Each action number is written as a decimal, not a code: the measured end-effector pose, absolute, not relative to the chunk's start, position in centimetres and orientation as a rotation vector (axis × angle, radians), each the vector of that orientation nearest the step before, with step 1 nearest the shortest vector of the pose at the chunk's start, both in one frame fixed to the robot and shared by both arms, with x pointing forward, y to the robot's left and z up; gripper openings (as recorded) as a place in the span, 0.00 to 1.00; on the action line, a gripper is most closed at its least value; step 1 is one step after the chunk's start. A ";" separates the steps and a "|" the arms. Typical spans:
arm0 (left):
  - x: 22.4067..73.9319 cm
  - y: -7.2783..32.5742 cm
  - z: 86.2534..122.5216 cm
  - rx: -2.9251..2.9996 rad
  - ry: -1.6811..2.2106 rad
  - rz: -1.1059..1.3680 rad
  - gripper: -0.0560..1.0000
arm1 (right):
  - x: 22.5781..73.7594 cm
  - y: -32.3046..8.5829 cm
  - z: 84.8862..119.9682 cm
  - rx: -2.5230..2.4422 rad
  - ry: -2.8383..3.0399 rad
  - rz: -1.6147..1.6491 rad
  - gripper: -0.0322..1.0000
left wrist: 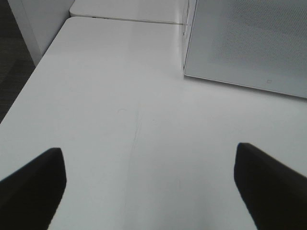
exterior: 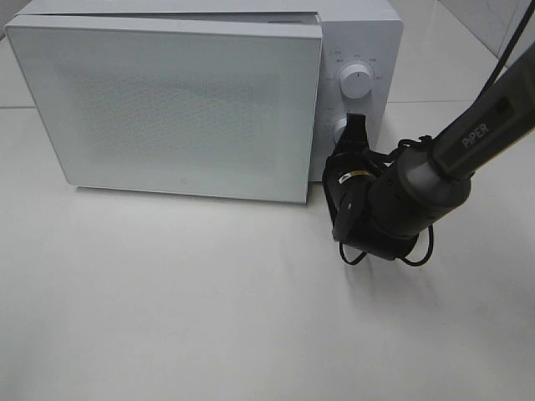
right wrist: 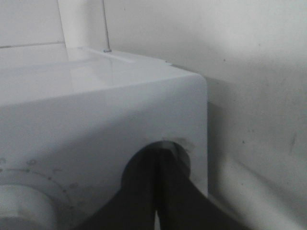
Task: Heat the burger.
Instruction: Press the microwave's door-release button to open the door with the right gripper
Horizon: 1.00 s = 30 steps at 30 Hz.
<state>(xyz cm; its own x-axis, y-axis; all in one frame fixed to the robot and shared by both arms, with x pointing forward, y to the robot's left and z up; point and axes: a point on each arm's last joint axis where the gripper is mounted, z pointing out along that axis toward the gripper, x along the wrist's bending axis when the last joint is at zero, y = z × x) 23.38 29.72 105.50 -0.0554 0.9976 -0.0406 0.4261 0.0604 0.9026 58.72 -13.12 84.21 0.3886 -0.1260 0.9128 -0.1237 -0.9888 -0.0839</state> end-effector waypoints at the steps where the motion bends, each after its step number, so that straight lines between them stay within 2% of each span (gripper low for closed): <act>1: 23.4 29.7 105.5 1.463 1.587 0.961 0.87 | 58.7 -13.1 84.2 -2.616 0.235 -1.720 0.04; 23: 23.4 29.7 105.5 1.463 1.587 0.961 0.87 | 58.7 -13.4 84.6 -2.652 0.202 -1.646 0.04; 30: 23.4 29.7 105.5 1.463 1.587 0.961 0.87 | 58.1 -14.0 85.7 -2.649 0.140 -1.628 0.04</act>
<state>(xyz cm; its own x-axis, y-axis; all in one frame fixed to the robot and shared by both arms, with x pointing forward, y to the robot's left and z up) 23.38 29.72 105.50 -0.0554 0.9976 -0.0406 0.4261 0.0604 0.9026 58.12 -14.03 85.73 0.4489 -0.0917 0.8889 -0.0617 -0.9955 -0.0716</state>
